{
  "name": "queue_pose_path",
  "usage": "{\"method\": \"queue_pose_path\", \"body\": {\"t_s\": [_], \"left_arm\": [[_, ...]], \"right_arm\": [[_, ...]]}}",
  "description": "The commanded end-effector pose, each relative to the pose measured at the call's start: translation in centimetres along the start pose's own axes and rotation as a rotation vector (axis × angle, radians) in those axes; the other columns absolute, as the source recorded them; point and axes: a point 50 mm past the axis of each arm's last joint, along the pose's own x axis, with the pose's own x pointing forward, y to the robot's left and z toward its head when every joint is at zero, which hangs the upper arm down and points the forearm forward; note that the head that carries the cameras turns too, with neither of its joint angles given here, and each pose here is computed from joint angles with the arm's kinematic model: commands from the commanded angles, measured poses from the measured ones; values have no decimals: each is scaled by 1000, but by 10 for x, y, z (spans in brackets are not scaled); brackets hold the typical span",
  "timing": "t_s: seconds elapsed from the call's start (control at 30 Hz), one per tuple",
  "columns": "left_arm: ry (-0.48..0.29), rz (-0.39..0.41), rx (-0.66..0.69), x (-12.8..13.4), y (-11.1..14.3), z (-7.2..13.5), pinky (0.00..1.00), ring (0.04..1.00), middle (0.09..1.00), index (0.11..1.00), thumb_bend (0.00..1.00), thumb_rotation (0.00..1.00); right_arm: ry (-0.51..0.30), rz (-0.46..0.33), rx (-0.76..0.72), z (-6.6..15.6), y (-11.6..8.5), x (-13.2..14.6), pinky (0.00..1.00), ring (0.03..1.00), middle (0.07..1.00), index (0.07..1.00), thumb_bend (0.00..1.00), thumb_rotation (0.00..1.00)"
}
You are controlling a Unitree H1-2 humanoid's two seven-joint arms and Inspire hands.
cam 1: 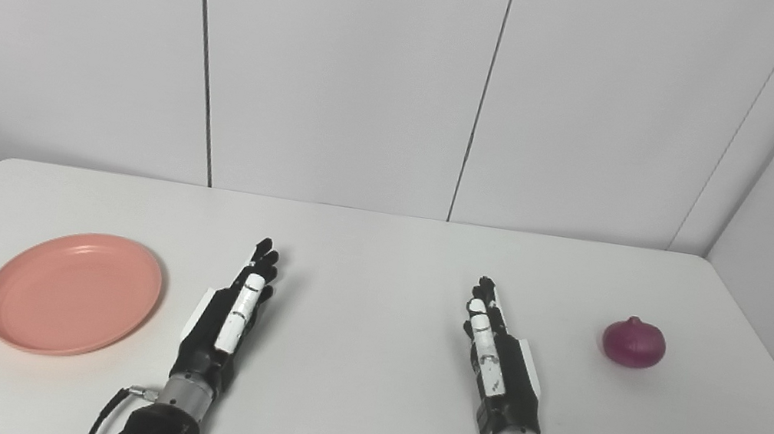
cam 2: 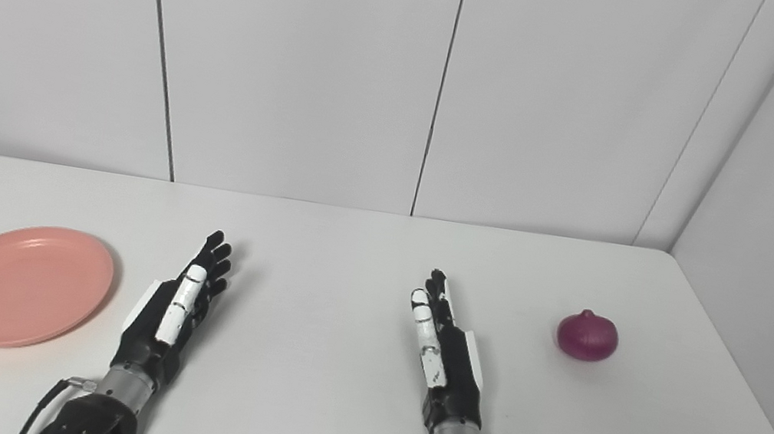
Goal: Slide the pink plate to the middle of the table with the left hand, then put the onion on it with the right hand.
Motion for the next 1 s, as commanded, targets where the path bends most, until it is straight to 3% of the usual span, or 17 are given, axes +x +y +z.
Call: {"method": "queue_pose_path", "body": {"t_s": [0.0, 0.67, 0.97], "left_arm": [[-3, -1, -15, -4, 3, -7, 1000, 1000, 1000, 1000, 578, 1000], [0, -3, -14, -4, 3, -7, 1000, 1000, 1000, 1000, 580, 1000], [-10, 2, 1, -3, -4, -8, 999, 999, 1000, 1000, 576, 1000]], "right_arm": [[-115, 20, 2, 23, 5, 14, 1000, 1000, 1000, 1000, 456, 910], [-118, 17, 2, 24, 6, 15, 1000, 1000, 1000, 1000, 461, 885], [-122, 36, -8, 22, -1, 12, 1000, 1000, 1000, 1000, 456, 923]]}}
